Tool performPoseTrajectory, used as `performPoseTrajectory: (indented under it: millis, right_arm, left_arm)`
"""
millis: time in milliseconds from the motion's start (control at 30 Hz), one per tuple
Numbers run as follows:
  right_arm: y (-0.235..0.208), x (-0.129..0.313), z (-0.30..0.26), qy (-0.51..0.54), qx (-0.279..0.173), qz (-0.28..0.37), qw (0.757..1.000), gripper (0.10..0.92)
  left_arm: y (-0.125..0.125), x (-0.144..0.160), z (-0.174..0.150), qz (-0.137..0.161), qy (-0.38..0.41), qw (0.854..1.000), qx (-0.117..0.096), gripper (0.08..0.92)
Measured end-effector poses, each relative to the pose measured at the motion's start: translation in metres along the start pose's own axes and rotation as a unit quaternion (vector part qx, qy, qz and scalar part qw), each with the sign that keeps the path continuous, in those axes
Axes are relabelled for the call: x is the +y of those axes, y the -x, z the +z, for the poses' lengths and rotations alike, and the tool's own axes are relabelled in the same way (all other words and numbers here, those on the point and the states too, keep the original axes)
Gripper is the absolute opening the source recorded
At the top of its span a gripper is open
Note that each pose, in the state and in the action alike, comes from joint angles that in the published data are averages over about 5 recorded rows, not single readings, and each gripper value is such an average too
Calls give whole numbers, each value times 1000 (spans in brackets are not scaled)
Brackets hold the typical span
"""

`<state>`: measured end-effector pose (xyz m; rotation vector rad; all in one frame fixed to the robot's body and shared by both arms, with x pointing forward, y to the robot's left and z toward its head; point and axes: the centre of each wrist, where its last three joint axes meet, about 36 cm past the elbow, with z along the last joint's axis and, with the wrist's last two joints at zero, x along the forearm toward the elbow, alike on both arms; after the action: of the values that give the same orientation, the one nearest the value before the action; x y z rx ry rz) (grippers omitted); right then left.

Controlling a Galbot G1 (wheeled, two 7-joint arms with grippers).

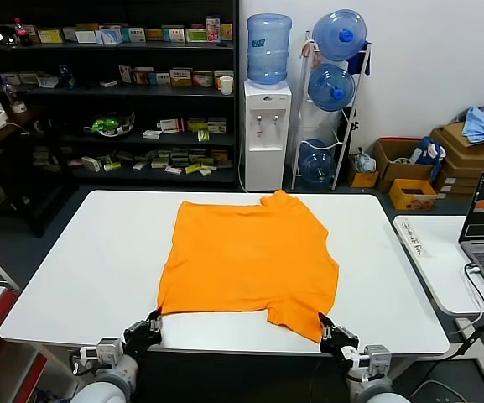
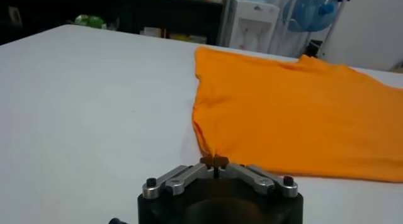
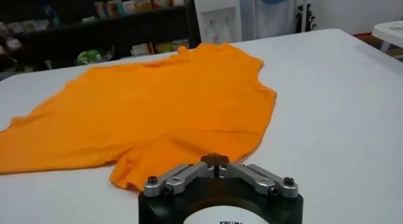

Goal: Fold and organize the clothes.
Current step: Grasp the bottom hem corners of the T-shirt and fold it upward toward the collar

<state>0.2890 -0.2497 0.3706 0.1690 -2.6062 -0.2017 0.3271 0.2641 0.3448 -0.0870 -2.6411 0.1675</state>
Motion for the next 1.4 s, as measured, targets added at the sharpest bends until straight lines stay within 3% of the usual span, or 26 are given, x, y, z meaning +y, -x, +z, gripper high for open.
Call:
performPoseTrajectory:
  millis: [367,533,633,1000,1400]
  right_arm:
    - [-64,2,4,-15,12,-6,1000,124]
    - [-62,6,-1,-10,-11,-5,1000,124]
    - [-48,7,-7,-5,-37,-2,999,124]
    - [34,-1,-45,-5,-108,10,994,124]
    - [94,-4,-71,-13,-123,11,992,124]
  left_arm:
    - [-47,5,-17,2,-27,999,20,92]
    - [-61,-3,-22,12,-37,999,21,92]
    - [-60,-6,-24,18,-42,999,11,92]
    - [-5,-13,-35,31,-47,996,-62,92]
    - [57,-10,-38,15,-6,996,-86,93]
